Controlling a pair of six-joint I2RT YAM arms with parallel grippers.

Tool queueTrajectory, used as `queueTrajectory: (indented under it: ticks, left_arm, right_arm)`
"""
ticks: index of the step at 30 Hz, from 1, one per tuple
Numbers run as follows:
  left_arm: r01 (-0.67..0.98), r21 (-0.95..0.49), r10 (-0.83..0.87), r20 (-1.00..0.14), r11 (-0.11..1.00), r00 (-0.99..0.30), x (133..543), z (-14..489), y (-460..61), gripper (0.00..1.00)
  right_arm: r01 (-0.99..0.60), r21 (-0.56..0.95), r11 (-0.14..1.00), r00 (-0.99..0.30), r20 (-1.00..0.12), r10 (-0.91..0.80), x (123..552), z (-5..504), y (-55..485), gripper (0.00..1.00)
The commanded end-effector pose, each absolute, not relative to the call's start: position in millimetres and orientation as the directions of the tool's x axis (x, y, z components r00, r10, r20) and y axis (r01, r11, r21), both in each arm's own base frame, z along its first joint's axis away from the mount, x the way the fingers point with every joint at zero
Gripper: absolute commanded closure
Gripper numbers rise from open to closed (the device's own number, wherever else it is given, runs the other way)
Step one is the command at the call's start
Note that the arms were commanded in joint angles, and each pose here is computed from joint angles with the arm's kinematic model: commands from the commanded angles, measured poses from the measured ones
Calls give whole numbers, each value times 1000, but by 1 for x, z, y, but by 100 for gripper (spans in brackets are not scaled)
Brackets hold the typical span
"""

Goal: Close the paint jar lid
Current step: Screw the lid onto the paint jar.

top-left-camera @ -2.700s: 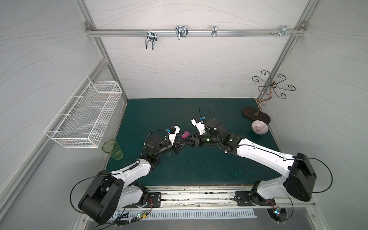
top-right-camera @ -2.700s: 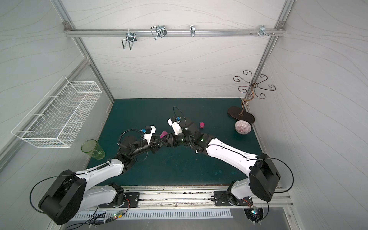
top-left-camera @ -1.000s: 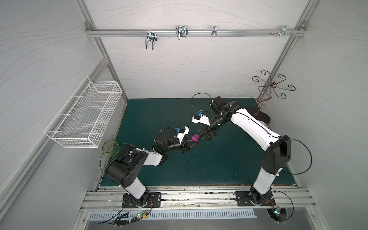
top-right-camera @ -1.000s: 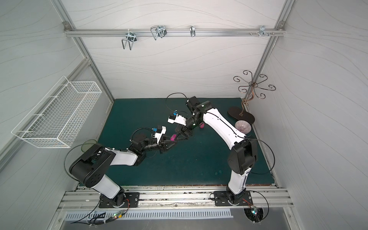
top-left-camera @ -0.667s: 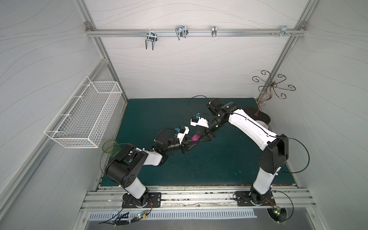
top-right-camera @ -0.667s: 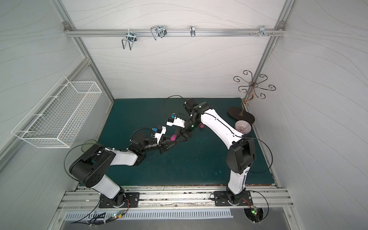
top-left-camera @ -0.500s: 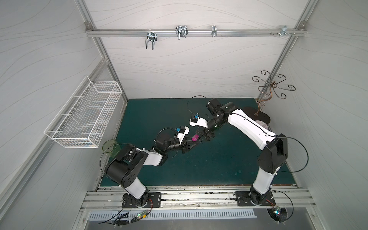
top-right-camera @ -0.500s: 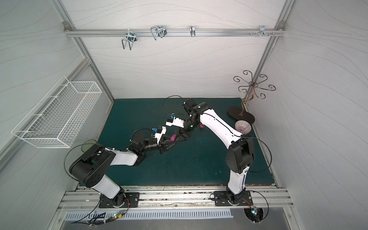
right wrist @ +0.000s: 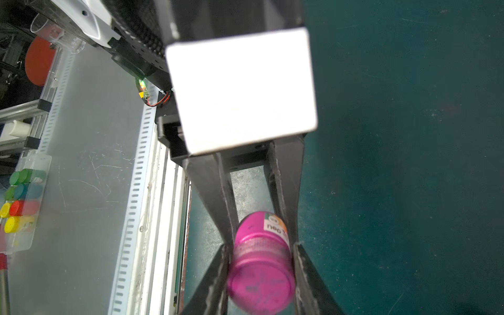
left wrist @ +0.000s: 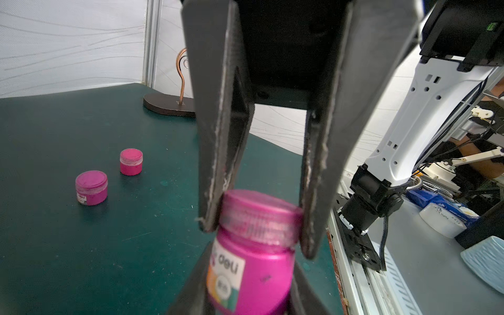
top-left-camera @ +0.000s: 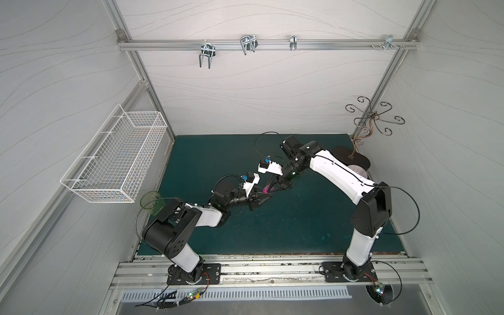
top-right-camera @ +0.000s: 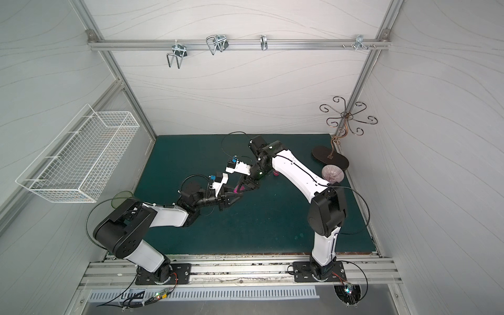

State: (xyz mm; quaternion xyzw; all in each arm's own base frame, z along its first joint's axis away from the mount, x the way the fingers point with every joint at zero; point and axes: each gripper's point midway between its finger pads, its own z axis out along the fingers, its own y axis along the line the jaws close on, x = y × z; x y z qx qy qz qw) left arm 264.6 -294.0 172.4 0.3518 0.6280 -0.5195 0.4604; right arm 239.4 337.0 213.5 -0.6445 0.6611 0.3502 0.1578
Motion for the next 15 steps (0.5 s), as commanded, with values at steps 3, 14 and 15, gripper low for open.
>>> queueTrajectory:
  ticks: [3, 14, 15]
  left_arm:
    - [950, -198, -89, -979, 241, -182, 275, 206, -297, 93]
    - [866, -11, -31, -1000, 500, 5, 303, 205, -298, 97]
    - [866, -9, -35, -999, 499, 10, 303, 207, -298, 97]
  right_arm:
    - [-907, 409, 100, -328, -535, -779, 236, 196, 347, 79]
    - [-564, 537, 627, -803, -180, -568, 253, 166, 369, 74]
    - [-557, 548, 624, -808, -184, -560, 252, 168, 372, 72]
